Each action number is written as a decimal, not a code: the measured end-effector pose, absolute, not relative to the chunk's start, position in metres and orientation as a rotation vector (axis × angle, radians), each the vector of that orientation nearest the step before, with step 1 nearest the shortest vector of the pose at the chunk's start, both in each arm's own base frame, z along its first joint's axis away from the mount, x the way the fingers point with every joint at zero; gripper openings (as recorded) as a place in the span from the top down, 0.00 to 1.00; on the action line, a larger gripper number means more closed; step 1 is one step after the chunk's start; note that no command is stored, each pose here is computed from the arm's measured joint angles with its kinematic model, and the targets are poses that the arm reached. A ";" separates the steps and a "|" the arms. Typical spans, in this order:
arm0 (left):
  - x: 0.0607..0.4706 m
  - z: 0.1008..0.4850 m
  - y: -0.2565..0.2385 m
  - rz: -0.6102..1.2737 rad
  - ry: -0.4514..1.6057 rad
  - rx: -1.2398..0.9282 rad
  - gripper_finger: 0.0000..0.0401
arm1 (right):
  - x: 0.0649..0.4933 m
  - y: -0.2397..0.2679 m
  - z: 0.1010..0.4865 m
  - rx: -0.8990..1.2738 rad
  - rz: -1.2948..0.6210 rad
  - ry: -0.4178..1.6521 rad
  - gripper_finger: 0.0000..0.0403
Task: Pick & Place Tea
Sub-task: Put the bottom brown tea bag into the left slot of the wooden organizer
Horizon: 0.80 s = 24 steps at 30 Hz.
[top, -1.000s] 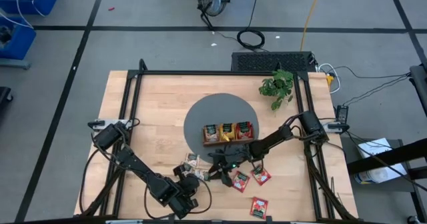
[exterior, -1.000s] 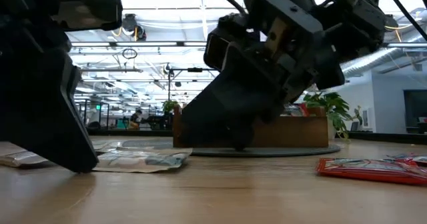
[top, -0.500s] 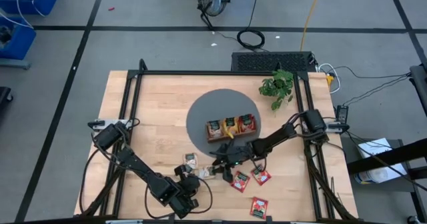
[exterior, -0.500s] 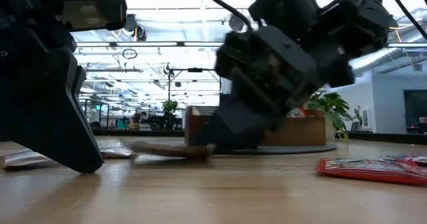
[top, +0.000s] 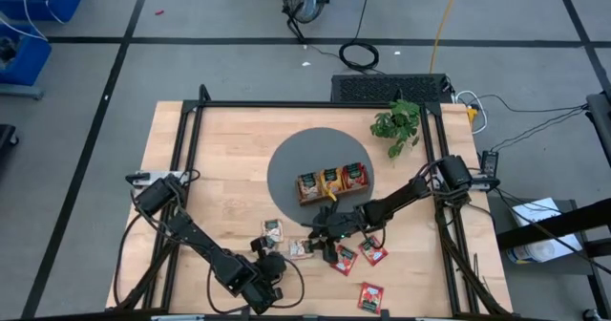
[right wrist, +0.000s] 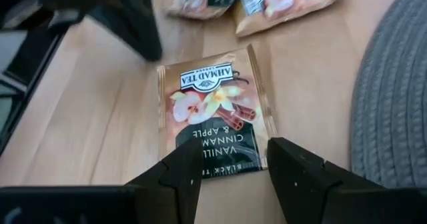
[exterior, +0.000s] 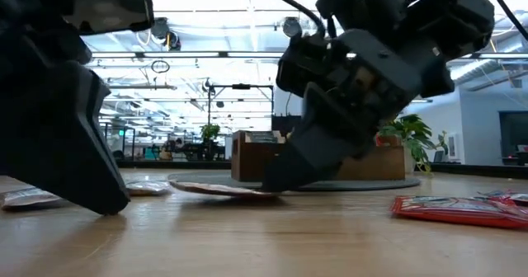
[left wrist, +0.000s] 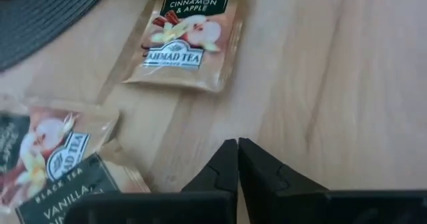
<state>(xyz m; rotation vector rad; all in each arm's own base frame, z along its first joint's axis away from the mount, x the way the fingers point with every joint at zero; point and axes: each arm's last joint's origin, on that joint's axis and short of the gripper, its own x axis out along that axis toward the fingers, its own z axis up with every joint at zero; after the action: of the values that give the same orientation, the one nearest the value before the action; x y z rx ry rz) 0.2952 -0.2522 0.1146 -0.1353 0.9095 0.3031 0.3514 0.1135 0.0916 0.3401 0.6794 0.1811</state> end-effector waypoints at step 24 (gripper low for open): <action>0.329 0.125 -0.227 0.273 0.820 -0.117 0.99 | 0.329 0.140 0.137 0.152 0.175 0.659 0.61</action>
<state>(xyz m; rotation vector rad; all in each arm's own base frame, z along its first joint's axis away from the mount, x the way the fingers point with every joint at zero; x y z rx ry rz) 0.3288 -0.2270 0.1252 -0.1171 0.8202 0.2735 0.3288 0.1402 0.1367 0.1523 0.6593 0.1751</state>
